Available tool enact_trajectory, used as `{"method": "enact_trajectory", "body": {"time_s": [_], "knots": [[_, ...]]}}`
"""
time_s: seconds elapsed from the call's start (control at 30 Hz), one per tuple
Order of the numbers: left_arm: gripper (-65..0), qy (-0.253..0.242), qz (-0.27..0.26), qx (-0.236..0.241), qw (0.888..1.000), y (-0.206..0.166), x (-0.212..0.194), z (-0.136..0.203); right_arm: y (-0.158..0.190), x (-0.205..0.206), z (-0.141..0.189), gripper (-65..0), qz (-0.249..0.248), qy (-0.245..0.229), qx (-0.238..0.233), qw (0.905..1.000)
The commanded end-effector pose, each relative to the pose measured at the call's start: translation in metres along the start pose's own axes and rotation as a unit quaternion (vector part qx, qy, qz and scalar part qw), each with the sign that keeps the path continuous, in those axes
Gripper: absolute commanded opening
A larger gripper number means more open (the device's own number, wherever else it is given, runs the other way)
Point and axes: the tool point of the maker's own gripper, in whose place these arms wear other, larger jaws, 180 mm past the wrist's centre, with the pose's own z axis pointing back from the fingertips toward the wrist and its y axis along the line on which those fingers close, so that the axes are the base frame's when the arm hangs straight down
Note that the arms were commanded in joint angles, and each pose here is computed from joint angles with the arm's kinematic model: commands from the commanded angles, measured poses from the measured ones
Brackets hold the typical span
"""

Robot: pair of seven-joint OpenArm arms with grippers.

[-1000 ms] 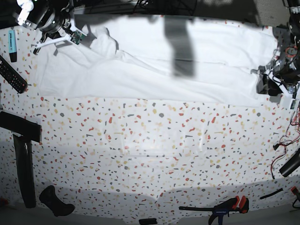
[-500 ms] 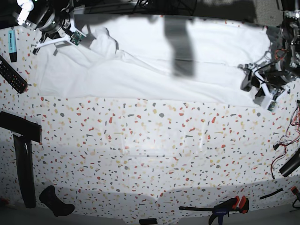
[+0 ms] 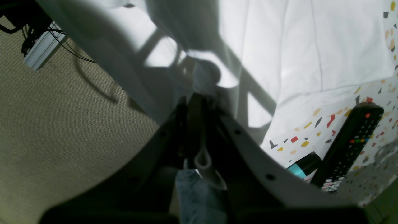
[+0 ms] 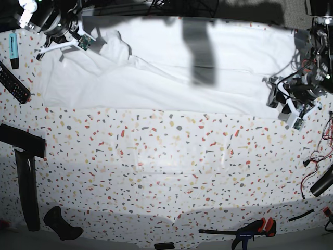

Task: Fold the T-shirt properly
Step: 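Grasp the folded shirt's corners with both grippers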

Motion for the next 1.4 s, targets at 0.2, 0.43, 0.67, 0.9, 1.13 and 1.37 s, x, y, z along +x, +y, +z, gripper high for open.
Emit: {"method": "enact_trajectory", "body": {"time_s": [0.2,0.43,0.67,0.9,1.13,1.37], "knots": [[-65.0,-0.054,0.019,-0.022,0.998,-0.003,0.029,0.007,-0.005,0.002,0.004,-65.0,0.004,-0.003,-0.009,0.9999],[-65.0,-0.04,-0.006,-0.022,0.999,-0.01,0.034,0.018,-0.004,0.002,0.004,-65.0,0.002,-0.003,-0.009,1.0],[-65.0,-0.063,-0.086,-0.043,0.993,-0.054,0.045,0.054,-0.006,-0.002,0.004,-65.0,-0.007,0.007,-0.016,0.9998],[-65.0,-0.045,-0.102,-0.064,0.992,-0.082,0.021,0.071,-0.008,-0.003,0.004,-65.0,-0.016,0.009,-0.02,0.9996],[-65.0,0.022,-0.138,-0.08,0.987,-0.08,-0.023,0.082,-0.008,-0.003,0.004,-65.0,-0.018,0.011,-0.021,0.9996],[-65.0,0.079,-0.178,-0.078,0.978,-0.064,-0.049,0.096,-0.011,-0.006,0.004,-65.0,-0.031,0.016,-0.028,0.999]]}}
